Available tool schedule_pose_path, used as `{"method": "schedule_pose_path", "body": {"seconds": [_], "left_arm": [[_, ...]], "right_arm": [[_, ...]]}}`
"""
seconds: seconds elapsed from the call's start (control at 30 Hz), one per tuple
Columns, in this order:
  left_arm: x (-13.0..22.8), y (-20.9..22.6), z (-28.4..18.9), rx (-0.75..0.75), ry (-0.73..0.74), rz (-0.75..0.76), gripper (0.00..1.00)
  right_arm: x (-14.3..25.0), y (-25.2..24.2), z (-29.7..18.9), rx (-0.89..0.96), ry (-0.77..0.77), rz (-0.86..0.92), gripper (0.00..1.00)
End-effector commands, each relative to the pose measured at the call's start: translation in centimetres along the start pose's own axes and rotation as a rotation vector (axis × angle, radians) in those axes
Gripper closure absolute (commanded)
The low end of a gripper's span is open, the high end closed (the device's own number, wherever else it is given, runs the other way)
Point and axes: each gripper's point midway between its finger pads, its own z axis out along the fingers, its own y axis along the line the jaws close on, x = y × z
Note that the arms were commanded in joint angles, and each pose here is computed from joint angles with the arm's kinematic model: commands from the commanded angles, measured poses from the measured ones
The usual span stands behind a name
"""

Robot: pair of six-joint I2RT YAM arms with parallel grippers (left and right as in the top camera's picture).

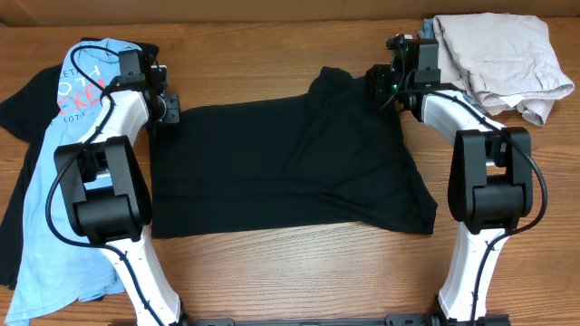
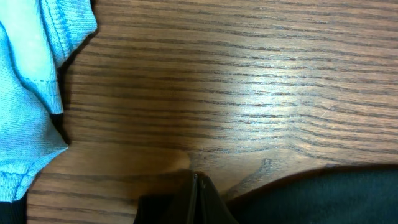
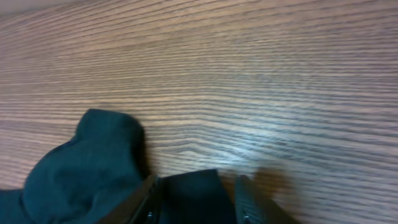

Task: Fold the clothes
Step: 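Grasp the shirt's top corners with both grippers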

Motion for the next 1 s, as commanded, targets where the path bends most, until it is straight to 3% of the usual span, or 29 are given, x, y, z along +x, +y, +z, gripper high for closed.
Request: {"method": "schedule_pose_path", "body": {"seconds": [0.0, 0.07, 0.4, 0.77, 0.97], "left_arm": [[3.8, 0.1, 2.5, -0.008, 0.118, -0.008, 0.96], [3.8, 0.1, 2.5, -0.008, 0.118, -0.008, 0.96], [4.1, 0.1, 2.0, -0.007, 0.143, -0.008, 0.96], [1.9, 0.2, -4.8, -0.003, 0.257, -0.007, 0.96], [1.0, 0.4, -8.4, -0.006, 0.291, -0.005, 0.96]], "right_arm": [[0.4, 1.4, 0.4, -0.049, 0.015, 0.003, 0.62], [0.4, 1.3, 0.4, -0.046, 0.015, 0.003, 0.62], [-0.2, 1.4, -0.5, -0.042, 0.024, 0.044, 0.96], [-5.4, 2.6, -8.0, -0.016, 0.058, 0.033, 0.96], [-5.1, 3.7, -12.1, -0.002, 0.132, 0.054, 0.96]]}}
